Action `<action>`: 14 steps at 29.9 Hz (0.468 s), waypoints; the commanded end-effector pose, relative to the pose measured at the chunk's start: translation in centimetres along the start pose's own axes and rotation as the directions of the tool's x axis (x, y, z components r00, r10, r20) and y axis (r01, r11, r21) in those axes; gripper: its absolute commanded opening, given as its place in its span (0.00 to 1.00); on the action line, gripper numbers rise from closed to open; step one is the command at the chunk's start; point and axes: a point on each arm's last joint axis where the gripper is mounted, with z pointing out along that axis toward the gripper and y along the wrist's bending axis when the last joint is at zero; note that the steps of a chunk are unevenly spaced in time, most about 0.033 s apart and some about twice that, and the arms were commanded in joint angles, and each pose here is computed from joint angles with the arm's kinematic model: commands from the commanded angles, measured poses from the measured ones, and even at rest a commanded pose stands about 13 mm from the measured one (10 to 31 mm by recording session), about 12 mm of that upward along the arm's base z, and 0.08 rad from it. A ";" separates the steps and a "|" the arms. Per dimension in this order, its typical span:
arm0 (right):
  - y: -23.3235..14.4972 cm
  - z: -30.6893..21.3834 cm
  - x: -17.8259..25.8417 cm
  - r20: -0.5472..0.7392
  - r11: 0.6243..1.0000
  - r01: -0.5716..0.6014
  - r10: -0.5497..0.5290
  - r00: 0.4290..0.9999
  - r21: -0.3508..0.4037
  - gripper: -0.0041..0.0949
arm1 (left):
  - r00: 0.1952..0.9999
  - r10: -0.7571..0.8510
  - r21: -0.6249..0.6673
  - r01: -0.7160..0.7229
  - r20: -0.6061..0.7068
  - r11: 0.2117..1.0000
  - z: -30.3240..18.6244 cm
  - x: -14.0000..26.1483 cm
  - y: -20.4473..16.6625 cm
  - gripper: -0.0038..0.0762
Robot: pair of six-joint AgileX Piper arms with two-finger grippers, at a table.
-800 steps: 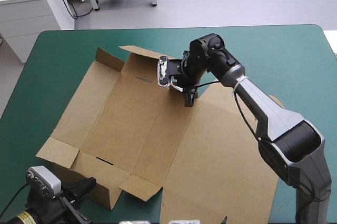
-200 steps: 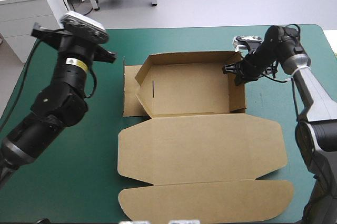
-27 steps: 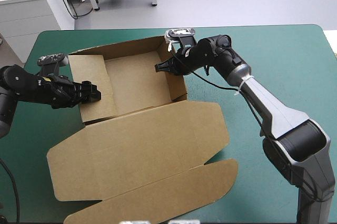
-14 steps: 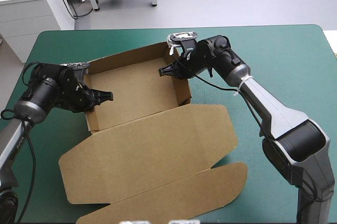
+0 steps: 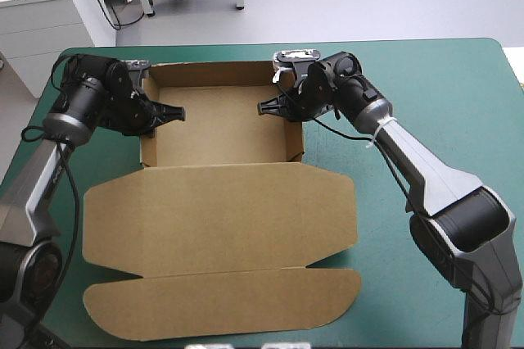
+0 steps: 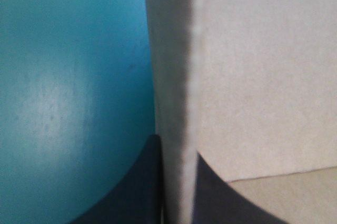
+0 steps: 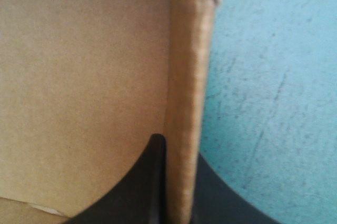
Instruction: Fold the box
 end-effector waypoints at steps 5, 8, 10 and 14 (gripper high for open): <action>-3.2 -4.0 0.0 -0.043 0.971 0.040 -0.031 0.999 0.236 0.04 | 0.996 0.079 0.091 -0.082 0.037 0.993 -0.6 -2.2 -4.3 0.04; -4.2 -4.1 -0.2 -0.050 0.976 -0.004 0.015 0.999 0.217 0.04 | 0.992 0.126 0.101 -0.124 -0.013 0.987 1.6 -2.0 -6.4 0.04; -4.7 -4.1 -0.3 -0.050 0.977 -0.023 0.034 0.998 0.210 0.04 | 0.988 0.143 0.113 -0.137 -0.048 0.984 3.0 -1.8 -7.4 0.04; -5.5 -4.1 -0.4 -0.054 0.976 -0.015 0.027 0.998 0.216 0.04 | 0.985 0.126 0.205 -0.101 -0.115 0.973 5.1 -1.5 -8.9 0.04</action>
